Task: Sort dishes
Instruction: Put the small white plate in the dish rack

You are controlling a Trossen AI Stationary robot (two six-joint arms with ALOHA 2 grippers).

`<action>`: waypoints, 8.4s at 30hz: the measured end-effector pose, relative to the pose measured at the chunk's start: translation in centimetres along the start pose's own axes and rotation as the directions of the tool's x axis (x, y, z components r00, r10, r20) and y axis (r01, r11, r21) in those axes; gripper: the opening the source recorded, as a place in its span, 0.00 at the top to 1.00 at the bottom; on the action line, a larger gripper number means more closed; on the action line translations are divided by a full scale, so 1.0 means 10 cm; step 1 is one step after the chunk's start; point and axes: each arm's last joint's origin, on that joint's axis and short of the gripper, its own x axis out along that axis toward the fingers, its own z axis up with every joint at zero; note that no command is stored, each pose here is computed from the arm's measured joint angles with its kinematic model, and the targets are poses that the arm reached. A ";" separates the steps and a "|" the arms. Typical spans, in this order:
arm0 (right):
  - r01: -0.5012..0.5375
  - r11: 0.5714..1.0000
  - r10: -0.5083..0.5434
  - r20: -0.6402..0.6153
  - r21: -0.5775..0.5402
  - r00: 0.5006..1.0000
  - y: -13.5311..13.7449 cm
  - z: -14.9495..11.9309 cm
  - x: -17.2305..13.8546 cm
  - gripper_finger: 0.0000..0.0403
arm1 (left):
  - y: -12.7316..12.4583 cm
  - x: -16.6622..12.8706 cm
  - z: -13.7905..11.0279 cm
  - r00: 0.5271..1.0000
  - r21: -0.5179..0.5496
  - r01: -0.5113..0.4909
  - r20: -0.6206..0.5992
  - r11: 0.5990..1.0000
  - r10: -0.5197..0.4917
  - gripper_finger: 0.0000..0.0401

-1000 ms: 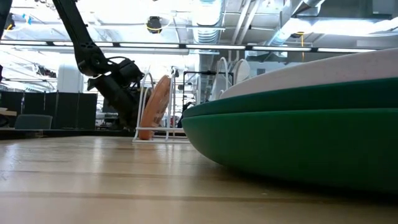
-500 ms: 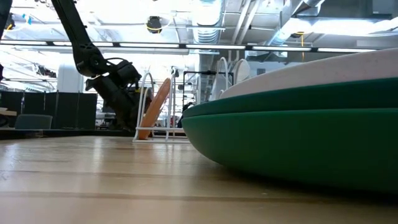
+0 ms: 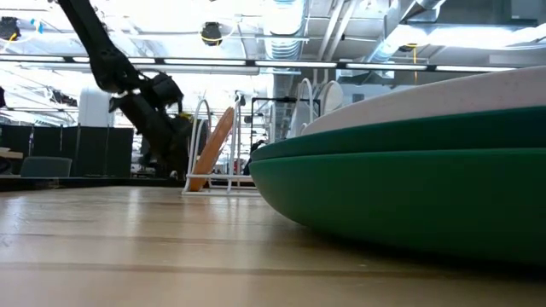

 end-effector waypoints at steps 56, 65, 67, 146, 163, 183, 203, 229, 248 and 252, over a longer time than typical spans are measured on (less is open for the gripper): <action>-0.164 0.947 0.278 -0.448 0.278 0.850 1.00 -0.27 0.24 0.46 | -1.73 -1.68 -0.36 0.799 0.358 0.472 0.212 0.806 -0.562 0.97; -0.184 0.885 0.363 -0.384 0.428 0.849 1.22 -0.29 -0.04 0.46 | -1.95 -1.83 -0.60 0.775 0.351 0.526 0.177 0.775 -0.607 0.97; -0.202 0.864 0.389 -0.357 0.461 0.849 1.27 -0.27 -0.08 0.46 | -1.99 -1.88 -0.66 0.769 0.344 0.540 0.170 0.768 -0.617 0.97; 0.125 0.896 0.232 -0.689 0.426 0.687 1.92 -0.58 0.95 0.46 | -2.02 -2.01 -1.11 0.851 0.406 0.479 0.000 0.778 -0.525 0.97; 0.114 0.876 0.295 -0.706 0.469 0.644 1.94 -0.58 0.95 0.46 | -2.02 -2.01 -1.11 0.851 0.379 0.486 0.000 0.788 -0.525 0.97; 0.121 0.892 0.240 -0.682 0.437 0.691 1.91 -0.57 0.99 0.53 | -2.02 -2.01 -1.11 0.851 0.365 0.489 0.000 0.792 -0.526 0.97; 0.136 0.865 0.266 -0.672 0.482 0.692 1.96 -0.58 1.13 0.53 | -2.02 -2.01 -1.11 0.850 0.365 0.489 0.001 0.792 -0.526 0.97; 0.075 0.905 0.301 -0.753 0.420 0.585 2.03 -0.67 1.33 0.93 | -2.02 -2.01 -1.12 0.852 0.409 0.481 -0.008 0.775 -0.524 0.97; 0.086 0.938 0.180 -0.684 0.337 0.707 1.93 -0.22 1.09 0.99 | -2.02 -2.01 -1.12 0.851 0.406 0.482 -0.008 0.776 -0.525 0.97; 0.114 0.943 0.136 -0.674 0.314 0.726 1.92 -0.17 1.01 0.99 | -2.02 -2.01 -1.12 0.851 0.401 0.484 -0.008 0.778 -0.525 0.97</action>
